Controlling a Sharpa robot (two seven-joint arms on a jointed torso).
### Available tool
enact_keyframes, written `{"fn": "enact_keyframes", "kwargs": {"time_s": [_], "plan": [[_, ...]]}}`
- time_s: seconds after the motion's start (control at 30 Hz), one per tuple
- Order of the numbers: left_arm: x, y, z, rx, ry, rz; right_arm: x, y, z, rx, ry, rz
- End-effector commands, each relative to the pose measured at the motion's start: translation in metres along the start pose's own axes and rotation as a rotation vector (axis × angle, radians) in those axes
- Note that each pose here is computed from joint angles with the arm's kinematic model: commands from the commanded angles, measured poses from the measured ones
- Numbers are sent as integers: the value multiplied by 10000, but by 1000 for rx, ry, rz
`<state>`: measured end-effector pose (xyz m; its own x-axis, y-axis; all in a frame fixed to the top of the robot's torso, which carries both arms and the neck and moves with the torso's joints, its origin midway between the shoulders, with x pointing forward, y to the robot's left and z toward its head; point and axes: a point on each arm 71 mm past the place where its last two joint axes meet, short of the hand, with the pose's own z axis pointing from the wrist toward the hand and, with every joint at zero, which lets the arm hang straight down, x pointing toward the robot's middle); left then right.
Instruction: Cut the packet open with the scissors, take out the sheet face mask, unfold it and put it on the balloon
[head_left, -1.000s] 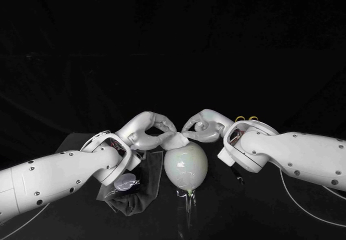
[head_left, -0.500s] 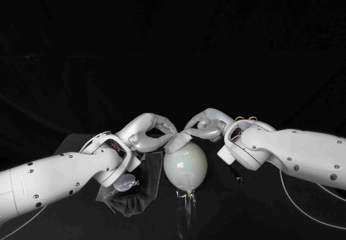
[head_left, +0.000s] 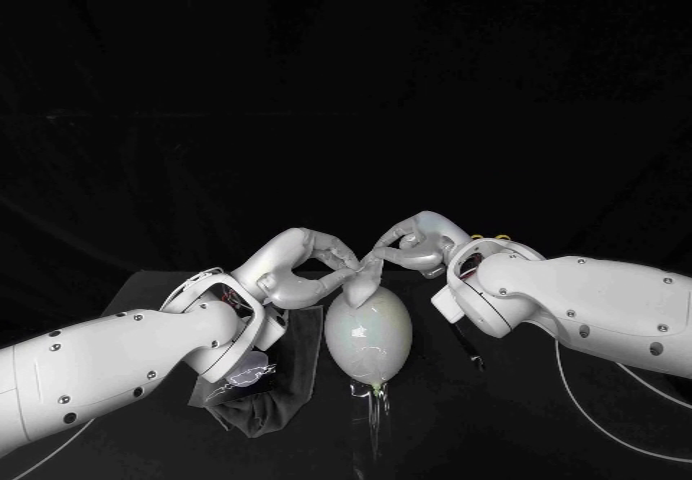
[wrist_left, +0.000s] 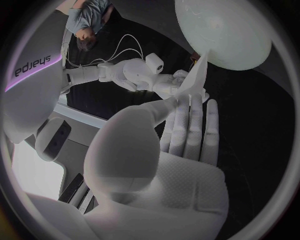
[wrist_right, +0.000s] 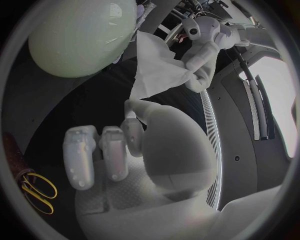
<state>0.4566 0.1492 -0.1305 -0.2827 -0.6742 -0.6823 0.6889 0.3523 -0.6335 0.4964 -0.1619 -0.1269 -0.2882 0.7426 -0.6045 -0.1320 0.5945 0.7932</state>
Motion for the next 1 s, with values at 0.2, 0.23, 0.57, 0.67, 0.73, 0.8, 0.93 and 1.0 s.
{"fn": "enact_keyframes", "kwargs": {"time_s": [0.2,0.23,0.57,0.67,0.73,0.8,0.93,1.0], "plan": [[-27,-7,8,-13,-40,-16,-39,-8,2,12,-46,3],[-29,-1,9,-19,-43,-16,-38,-7,0,12,-45,2],[-41,33,18,-51,-63,-21,-50,12,-25,-1,-72,-34],[-31,31,23,-56,-56,-30,-67,17,-34,-8,-95,-57],[-24,31,26,-59,-50,-36,-78,19,-40,-9,-110,-71],[-14,31,29,-64,-41,-43,-96,17,-48,-7,-130,-89],[3,28,32,-70,-24,-53,-126,1,-58,8,-156,-110],[15,21,35,-70,-14,-59,-141,-8,-62,17,-170,-119]]}}
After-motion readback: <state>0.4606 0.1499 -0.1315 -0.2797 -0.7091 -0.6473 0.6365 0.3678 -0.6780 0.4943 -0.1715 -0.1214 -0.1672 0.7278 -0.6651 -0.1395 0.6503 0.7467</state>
